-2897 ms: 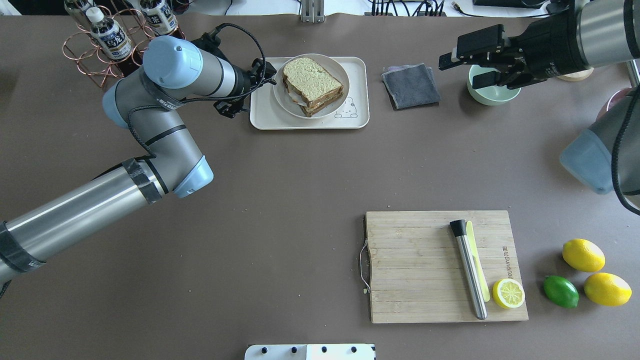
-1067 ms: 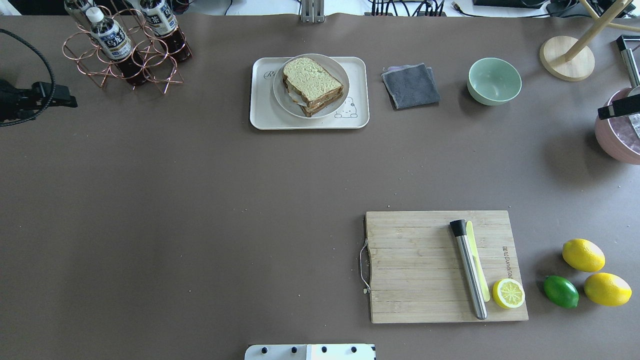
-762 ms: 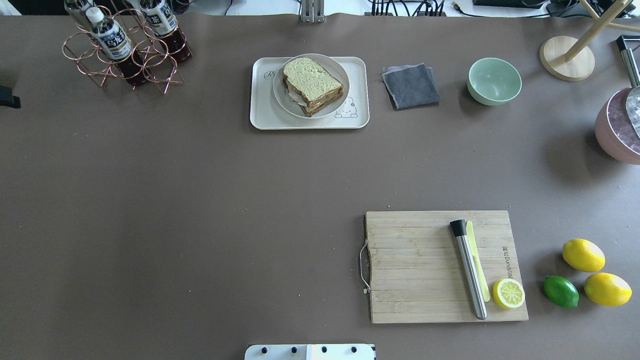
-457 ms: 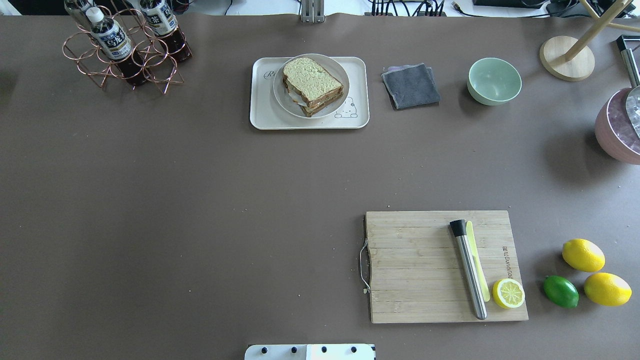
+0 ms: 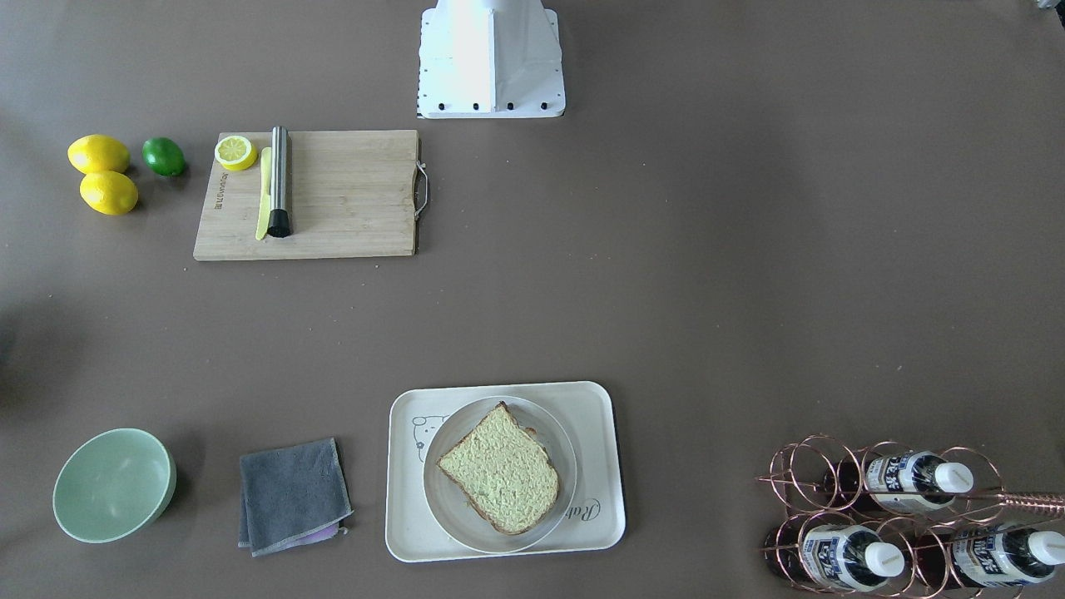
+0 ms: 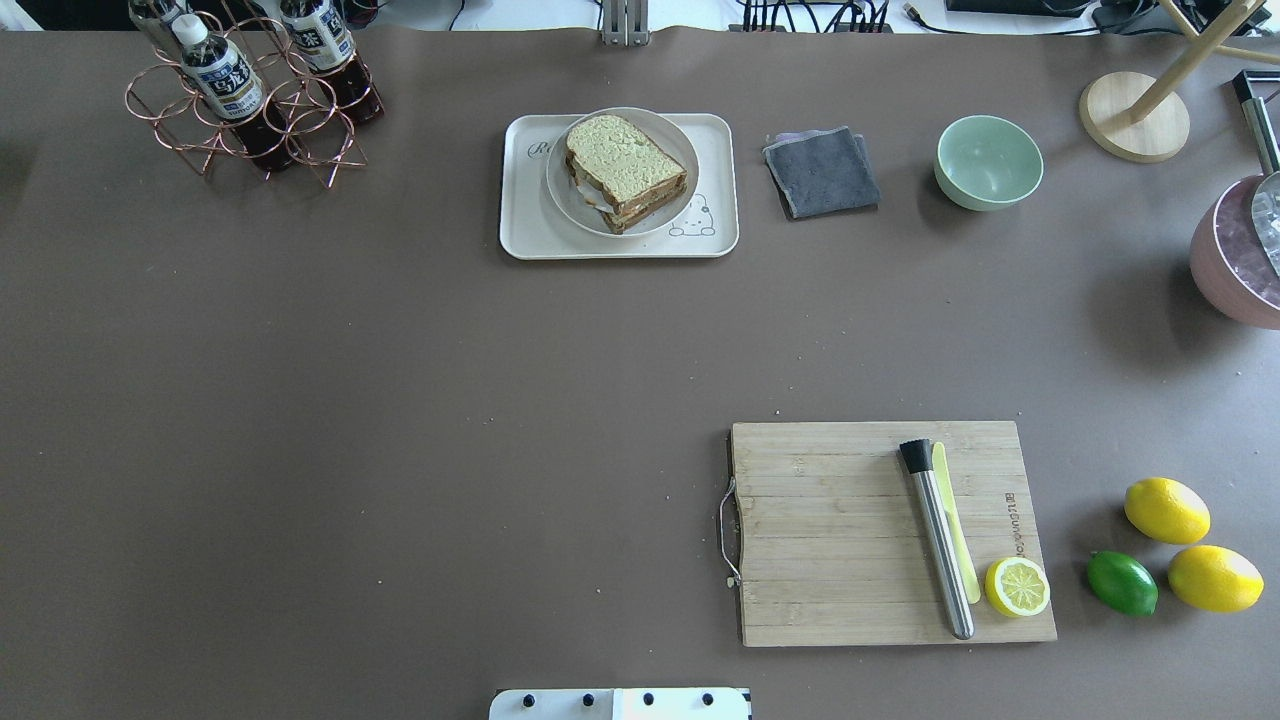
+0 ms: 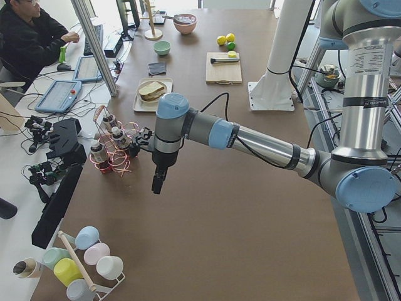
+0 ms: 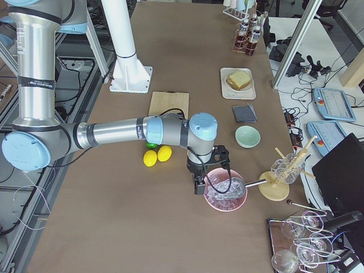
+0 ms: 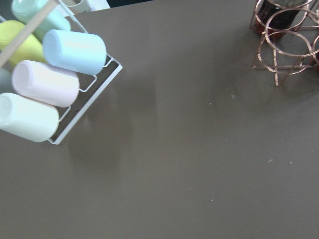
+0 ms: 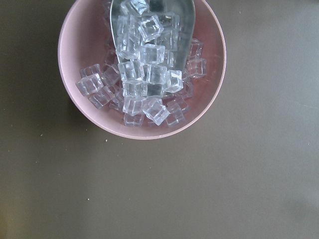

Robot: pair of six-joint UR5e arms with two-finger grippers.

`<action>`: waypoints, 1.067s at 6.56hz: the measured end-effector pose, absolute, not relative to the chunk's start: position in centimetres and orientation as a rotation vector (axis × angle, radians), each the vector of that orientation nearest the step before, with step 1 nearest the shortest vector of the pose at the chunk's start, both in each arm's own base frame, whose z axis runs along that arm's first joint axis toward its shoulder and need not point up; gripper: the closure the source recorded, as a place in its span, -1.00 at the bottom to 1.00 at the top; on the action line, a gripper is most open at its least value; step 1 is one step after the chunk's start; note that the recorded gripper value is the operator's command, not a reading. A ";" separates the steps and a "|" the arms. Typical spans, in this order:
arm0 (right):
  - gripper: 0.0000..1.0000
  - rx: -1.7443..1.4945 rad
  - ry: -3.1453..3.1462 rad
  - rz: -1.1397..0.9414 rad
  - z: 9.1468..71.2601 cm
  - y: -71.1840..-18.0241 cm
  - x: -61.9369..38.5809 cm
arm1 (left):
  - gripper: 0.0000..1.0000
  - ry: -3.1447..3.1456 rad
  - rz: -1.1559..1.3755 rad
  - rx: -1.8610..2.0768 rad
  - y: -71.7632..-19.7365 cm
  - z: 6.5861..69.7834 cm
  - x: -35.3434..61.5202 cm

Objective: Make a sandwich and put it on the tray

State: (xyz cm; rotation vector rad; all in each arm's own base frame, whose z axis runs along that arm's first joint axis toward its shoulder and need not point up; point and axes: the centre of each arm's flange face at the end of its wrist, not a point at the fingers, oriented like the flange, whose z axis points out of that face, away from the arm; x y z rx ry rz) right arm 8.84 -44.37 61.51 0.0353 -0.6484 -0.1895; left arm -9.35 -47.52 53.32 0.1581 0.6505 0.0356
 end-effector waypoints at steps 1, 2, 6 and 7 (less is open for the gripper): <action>-0.99 0.020 -0.681 -0.157 62.6 -43.6 9.4 | -0.95 0.688 0.032 0.129 -46.6 54.6 -9.3; -0.99 0.007 -0.704 -0.127 63.2 -43.0 9.7 | -0.95 0.728 0.024 0.102 -45.4 56.1 -9.0; -1.00 0.002 -0.773 -0.054 62.4 -42.8 9.4 | -0.95 0.834 0.003 0.064 -41.8 60.2 -8.2; -0.99 0.006 -0.774 -0.053 62.2 -42.9 9.4 | -0.95 0.836 -0.002 0.051 -41.5 61.0 -8.2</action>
